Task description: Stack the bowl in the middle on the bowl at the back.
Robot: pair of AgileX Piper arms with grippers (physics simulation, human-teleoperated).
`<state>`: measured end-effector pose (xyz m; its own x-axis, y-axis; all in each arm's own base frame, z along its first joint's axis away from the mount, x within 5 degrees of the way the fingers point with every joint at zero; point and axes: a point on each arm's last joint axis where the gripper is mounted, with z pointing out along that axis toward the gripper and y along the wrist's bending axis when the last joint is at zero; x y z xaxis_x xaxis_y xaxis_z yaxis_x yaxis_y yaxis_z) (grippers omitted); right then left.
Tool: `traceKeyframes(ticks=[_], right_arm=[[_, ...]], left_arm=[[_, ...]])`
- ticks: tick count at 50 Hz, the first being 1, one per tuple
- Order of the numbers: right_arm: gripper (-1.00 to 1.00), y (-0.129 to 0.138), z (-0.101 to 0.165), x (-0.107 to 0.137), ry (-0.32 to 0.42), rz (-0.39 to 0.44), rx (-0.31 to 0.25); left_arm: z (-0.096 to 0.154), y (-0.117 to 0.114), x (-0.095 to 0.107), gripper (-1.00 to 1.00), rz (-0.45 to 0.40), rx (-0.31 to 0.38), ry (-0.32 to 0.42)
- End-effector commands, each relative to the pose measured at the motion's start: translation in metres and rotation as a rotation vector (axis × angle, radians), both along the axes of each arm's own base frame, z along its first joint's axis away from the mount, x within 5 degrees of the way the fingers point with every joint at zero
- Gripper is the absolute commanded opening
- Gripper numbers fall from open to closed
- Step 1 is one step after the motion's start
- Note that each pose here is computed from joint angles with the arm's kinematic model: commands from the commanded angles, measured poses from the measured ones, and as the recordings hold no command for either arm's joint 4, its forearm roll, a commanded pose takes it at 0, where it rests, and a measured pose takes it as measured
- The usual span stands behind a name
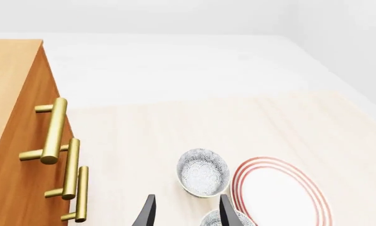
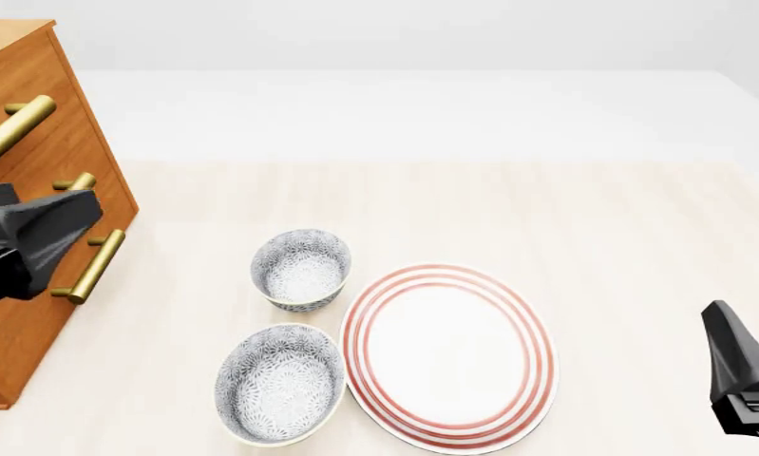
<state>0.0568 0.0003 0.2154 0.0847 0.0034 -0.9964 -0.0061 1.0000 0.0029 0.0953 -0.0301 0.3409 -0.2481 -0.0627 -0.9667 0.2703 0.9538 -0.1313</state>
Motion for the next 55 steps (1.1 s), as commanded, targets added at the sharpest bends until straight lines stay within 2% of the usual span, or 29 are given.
traceKeyframes(ticks=[1,3,5,6,9,13,20,28,41,48,55], right_arm=[[1.00,0.000,0.000,0.000,0.000,0.000,-0.001],[1.00,0.000,0.000,0.000,-0.001,0.001,-0.001],[1.00,0.000,0.000,0.000,0.000,0.001,-0.001],[1.00,0.000,0.000,0.000,-0.001,0.000,-0.001],[1.00,0.000,0.000,0.000,0.000,0.000,0.000],[1.00,0.000,0.000,0.000,0.001,0.000,0.001],[1.00,0.000,0.000,0.000,0.001,-0.001,0.002],[1.00,0.000,0.000,0.000,0.001,-0.002,-0.001],[1.00,0.000,-0.001,0.000,0.002,-0.002,-0.001],[1.00,0.000,-0.001,0.000,0.001,-0.002,-0.001],[1.00,0.000,0.000,0.000,0.001,-0.002,-0.002]], left_arm=[[0.008,-0.019,0.034,1.00,-0.033,-0.018,0.201],[0.003,-0.025,0.042,1.00,-0.043,-0.003,0.249],[0.002,-0.026,0.046,1.00,-0.039,-0.001,0.263],[-0.003,-0.031,0.050,1.00,-0.042,-0.018,0.312],[-0.005,-0.041,0.055,1.00,-0.086,0.013,0.353],[-0.012,-0.048,0.065,1.00,-0.084,0.007,0.410],[-0.023,-0.059,0.072,1.00,-0.104,0.020,0.462],[-0.053,-0.070,0.076,1.00,-0.123,0.043,0.541],[-0.101,-0.072,0.081,1.00,-0.119,0.096,0.616],[-0.116,-0.064,0.092,1.00,-0.081,0.127,0.631],[-0.126,-0.060,0.093,1.00,-0.065,0.131,0.642]])
